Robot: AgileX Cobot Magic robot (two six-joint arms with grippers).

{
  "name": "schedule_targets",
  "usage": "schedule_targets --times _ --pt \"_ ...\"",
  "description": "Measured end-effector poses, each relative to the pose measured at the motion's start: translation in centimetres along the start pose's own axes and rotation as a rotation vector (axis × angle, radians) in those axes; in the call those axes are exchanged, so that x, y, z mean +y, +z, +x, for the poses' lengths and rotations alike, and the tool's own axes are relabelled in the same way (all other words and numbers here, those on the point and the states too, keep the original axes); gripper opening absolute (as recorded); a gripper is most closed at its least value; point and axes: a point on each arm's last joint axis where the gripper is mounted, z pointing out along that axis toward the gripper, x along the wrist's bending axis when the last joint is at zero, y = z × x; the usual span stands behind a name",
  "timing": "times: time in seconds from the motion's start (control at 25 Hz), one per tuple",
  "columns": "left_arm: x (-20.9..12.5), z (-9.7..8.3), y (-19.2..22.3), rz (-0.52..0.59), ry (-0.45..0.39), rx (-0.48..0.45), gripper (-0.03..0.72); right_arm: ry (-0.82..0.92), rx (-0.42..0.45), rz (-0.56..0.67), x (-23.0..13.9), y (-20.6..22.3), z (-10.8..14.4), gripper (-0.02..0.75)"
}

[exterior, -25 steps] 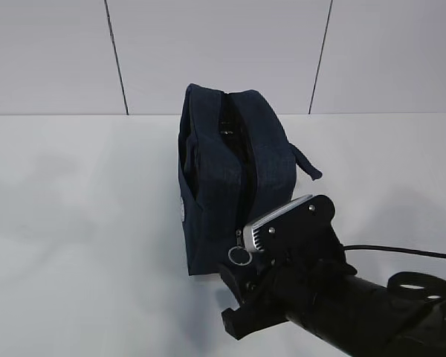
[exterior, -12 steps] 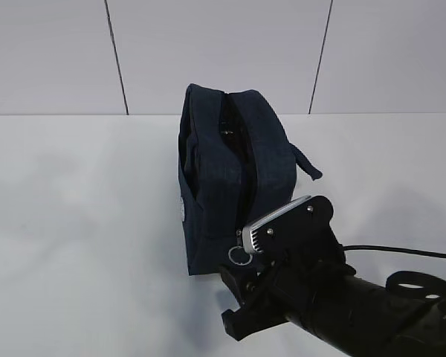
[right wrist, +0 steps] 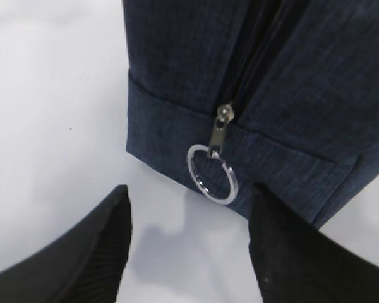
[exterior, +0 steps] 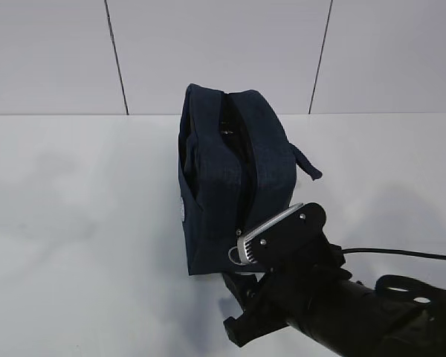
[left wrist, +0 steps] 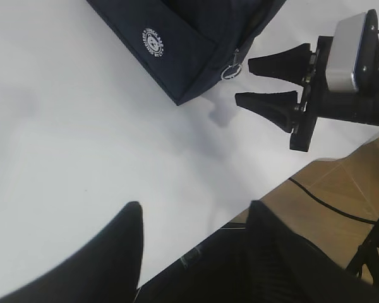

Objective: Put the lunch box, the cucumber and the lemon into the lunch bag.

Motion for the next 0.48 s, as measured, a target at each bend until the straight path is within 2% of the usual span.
schedule_targets --times 0.48 --pt "0.0 0.0 0.0 0.000 0.000 0.000 0.379 -0.001 -0.020 -0.008 -0.1 2.2 0.3 0.449"
